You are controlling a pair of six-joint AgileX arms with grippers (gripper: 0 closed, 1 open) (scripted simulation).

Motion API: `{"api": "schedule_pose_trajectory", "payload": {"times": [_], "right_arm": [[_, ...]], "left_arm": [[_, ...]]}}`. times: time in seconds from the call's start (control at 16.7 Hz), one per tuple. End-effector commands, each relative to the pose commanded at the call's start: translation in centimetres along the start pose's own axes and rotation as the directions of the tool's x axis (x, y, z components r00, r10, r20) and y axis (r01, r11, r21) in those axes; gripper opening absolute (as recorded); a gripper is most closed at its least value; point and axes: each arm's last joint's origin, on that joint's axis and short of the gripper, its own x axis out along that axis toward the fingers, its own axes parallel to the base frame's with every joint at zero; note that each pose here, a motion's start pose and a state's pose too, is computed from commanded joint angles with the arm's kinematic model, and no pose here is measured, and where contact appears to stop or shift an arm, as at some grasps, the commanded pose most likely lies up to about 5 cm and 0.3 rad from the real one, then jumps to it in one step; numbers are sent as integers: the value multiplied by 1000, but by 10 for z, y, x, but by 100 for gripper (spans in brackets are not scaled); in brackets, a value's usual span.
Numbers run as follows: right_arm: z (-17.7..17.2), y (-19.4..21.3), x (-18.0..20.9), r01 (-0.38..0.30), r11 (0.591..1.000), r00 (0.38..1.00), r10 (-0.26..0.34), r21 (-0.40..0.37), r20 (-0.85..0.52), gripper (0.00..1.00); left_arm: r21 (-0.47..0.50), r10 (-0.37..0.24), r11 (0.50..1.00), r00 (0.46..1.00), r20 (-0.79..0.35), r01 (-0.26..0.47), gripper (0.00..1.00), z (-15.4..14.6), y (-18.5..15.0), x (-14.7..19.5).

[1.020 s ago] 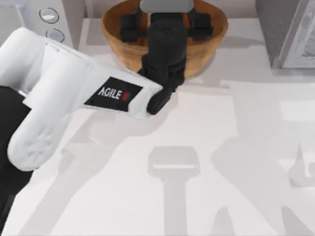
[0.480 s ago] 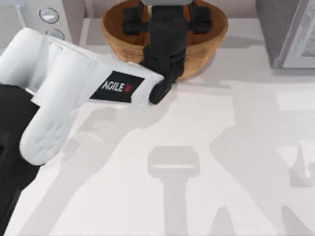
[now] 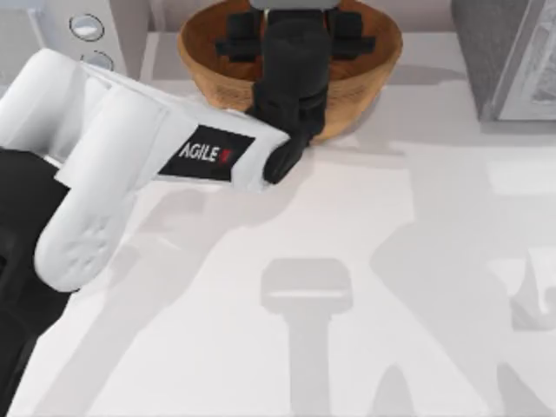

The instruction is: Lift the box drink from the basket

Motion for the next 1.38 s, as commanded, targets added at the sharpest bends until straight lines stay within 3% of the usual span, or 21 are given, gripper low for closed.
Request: {"api": "schedule_pose_trajectory", "payload": {"times": [0.3, 0.36, 1.02, 1.38], "right_arm": [[0, 0, 0, 0, 1000, 1000, 0, 0, 0, 100], [0, 0, 0, 0, 1000, 1000, 0, 0, 0, 100], [0, 0, 0, 0, 1000, 1000, 0, 0, 0, 100], [0, 0, 0, 0, 1000, 1000, 0, 0, 0, 100]], "left_arm": [[0, 0, 1000, 1000, 0, 0, 2, 0, 0, 0], [0, 0, 1000, 1000, 0, 0, 0, 0, 0, 0], [-2, -8, 1000, 1000, 4, 8, 0, 14, -4, -2], [-15, -3, 1000, 1000, 18, 3, 0, 82, -7, 4]]}}
